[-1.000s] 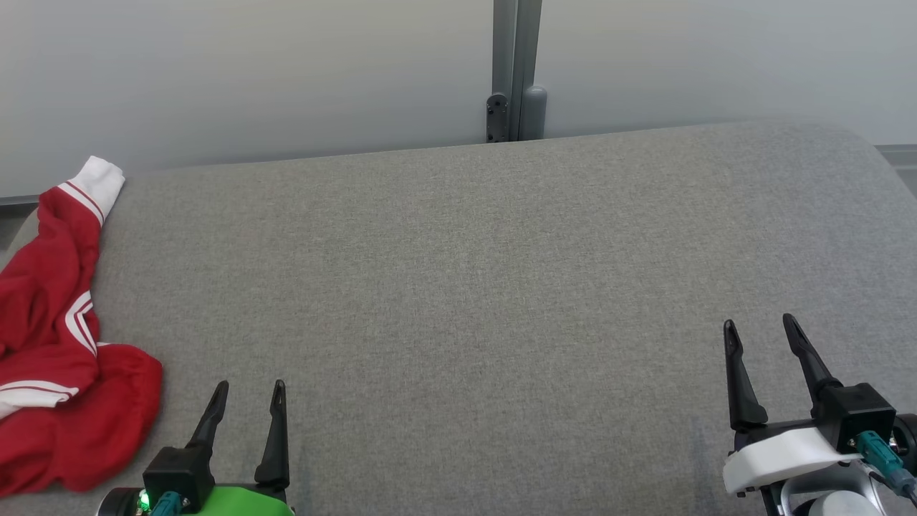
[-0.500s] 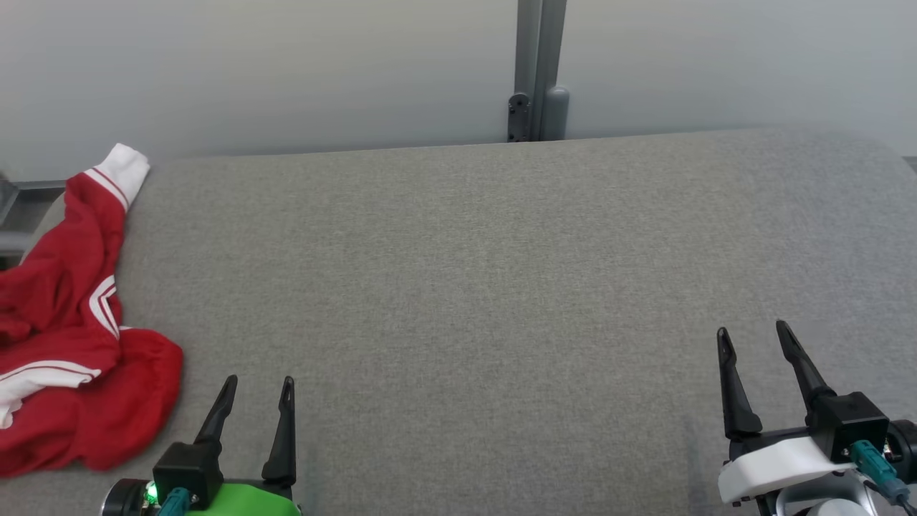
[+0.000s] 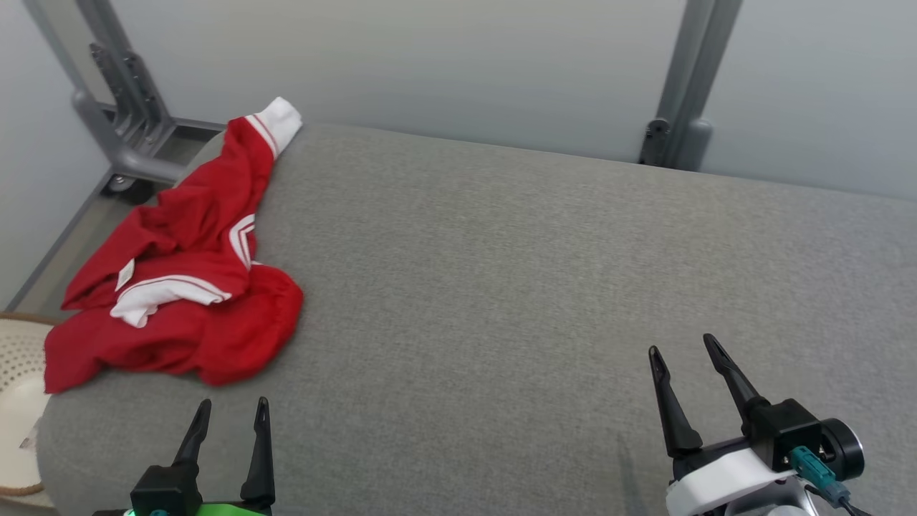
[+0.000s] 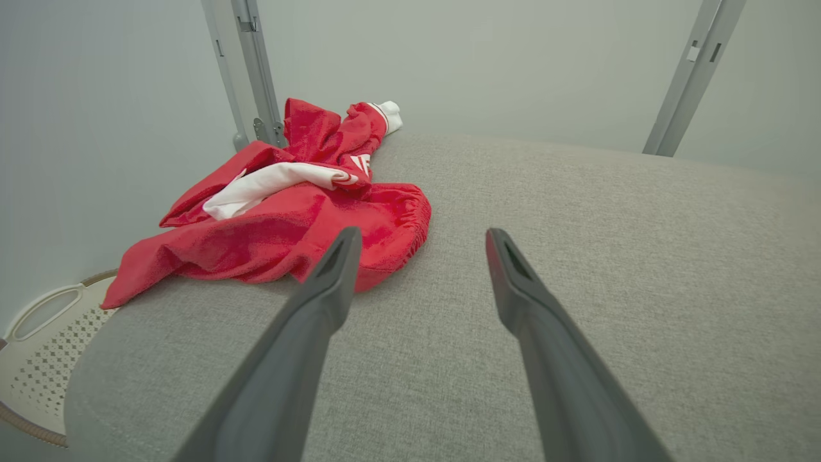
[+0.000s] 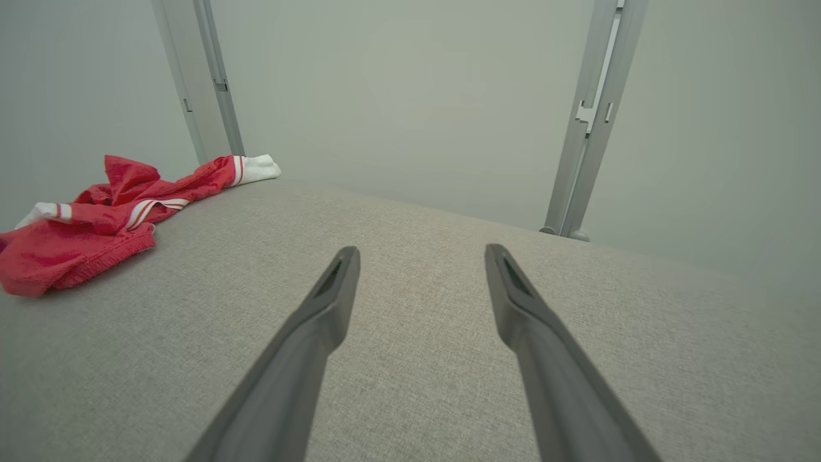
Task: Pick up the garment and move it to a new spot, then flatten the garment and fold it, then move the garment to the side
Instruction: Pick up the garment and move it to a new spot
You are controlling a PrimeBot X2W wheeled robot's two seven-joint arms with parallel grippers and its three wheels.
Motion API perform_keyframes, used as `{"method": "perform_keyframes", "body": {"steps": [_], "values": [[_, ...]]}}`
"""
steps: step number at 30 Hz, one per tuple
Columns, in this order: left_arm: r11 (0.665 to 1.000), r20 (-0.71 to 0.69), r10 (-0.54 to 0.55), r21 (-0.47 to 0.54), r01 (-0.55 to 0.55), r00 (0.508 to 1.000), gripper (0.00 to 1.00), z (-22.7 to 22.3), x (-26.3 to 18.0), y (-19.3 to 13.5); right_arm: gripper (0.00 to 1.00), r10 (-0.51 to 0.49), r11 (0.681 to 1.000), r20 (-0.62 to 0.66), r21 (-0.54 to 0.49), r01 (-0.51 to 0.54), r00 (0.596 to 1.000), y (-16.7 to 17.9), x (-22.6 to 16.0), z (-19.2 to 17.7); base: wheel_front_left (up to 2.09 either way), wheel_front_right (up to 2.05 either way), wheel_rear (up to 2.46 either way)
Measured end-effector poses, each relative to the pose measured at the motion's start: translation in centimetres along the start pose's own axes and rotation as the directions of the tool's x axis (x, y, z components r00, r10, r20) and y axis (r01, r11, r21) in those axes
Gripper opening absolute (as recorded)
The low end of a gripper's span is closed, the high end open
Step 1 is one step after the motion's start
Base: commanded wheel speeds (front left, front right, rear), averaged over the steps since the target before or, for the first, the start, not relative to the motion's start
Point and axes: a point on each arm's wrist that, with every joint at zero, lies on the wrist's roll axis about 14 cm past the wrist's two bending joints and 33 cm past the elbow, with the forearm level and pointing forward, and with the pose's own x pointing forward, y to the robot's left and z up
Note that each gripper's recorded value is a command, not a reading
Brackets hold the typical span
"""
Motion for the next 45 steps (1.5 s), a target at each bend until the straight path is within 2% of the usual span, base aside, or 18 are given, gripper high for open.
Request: {"method": "perform_keyframes", "body": {"steps": [5, 9, 12, 16, 18, 22, 25, 28, 31, 37, 38, 40, 45], "values": [[0.997, 0.017, 0.077, -0.013, -0.077, 0.997, 1.00, 0.4, -1.6, 2.2, 1.00, 0.102, 0.995, 0.013, 0.008, -0.102, 0.995, 3.1, 1.8, 0.3, 0.00, 0.00, 0.00], [0.995, 0.010, 0.095, -0.035, -0.095, 0.995, 1.00, 0.4, -0.5, 2.6, 1.00, 0.141, 0.990, 0.013, 0.001, -0.141, 0.990, 4.1, 2.8, 0.0, 0.00, 0.00, 0.00], [0.997, 0.000, 0.071, -0.041, -0.071, 0.997, 1.00, 1.5, 2.9, 2.4, 1.00, 0.165, 0.986, 0.029, -0.026, -0.164, 0.986, 4.4, 4.2, 0.2, 0.00, 0.00, 0.00], [0.998, 0.033, 0.056, -0.020, -0.056, 0.998, 1.00, 6.5, 9.4, 3.4, 1.00, 0.226, 0.972, 0.085, -0.090, -0.219, 0.970, 4.5, 7.2, 1.3, 0.00, 0.00, 0.00], [0.998, 0.017, 0.050, 0.029, -0.051, 0.999, 1.00, 8.3, 12.5, 4.0, 1.00, 0.268, 0.960, 0.116, -0.113, -0.255, 0.957, 4.9, 8.9, 1.7, 0.00, 0.00, 0.00], [0.997, -0.050, 0.076, 0.030, -0.074, 0.996, 1.00, 9.8, 17.7, 5.4, 1.00, 0.307, 0.949, 0.129, -0.114, -0.293, 0.943, 4.9, 11.3, 0.5, 0.00, 0.00, 0.00], [0.992, -0.156, 0.123, 0.037, -0.118, 0.980, 1.00, 8.0, 20.4, 7.3, 1.00, 0.317, 0.948, 0.110, -0.073, -0.310, 0.942, 4.8, 12.1, -1.8, 0.00, 0.00, 0.00], [0.986, -0.315, 0.165, 0.019, -0.168, 0.935, 1.00, 3.6, 22.0, 8.7, 1.00, 0.299, 0.954, 0.078, -0.021, -0.298, 0.951, 4.1, 12.5, -4.5, 0.00, 0.00, 0.00], [0.982, -0.441, 0.158, -0.026, -0.189, 0.884, 1.00, -1.3, 23.2, 8.2, 1.00, 0.273, 0.961, 0.034, 0.027, -0.274, 0.961, 3.1, 12.2, -7.3, 0.00, 0.00, 0.00], [0.979, -0.586, 0.169, 0.006, -0.204, 0.792, 1.00, -8.1, 24.2, 8.4, 1.00, 0.188, 0.981, -0.041, 0.056, -0.186, 0.981, 0.0, 11.1, -10.7, 0.00, 0.00, 0.00], [0.979, -0.599, 0.167, 0.008, -0.202, 0.783, 0.62, -8.9, 24.4, 8.2, 1.00, 0.174, 0.984, -0.055, 0.053, -0.172, 0.983, -0.5, 10.8, -11.1, 0.00, 0.00, 0.00], [0.982, -0.601, 0.165, 0.024, -0.188, 0.782, 0.00, -10.1, 24.9, 7.8, 1.00, 0.147, 0.988, -0.079, 0.049, -0.144, 0.986, -1.6, 10.2, -11.9, 0.00, 0.00, 0.00], [0.985, -0.550, 0.144, -0.004, -0.175, 0.823, 0.00, -9.9, 26.5, 6.8, 1.00, 0.115, 0.992, -0.113, 0.058, -0.109, 0.987, -2.3, 9.2, -12.5, 0.00, 0.00, 0.00]]}}
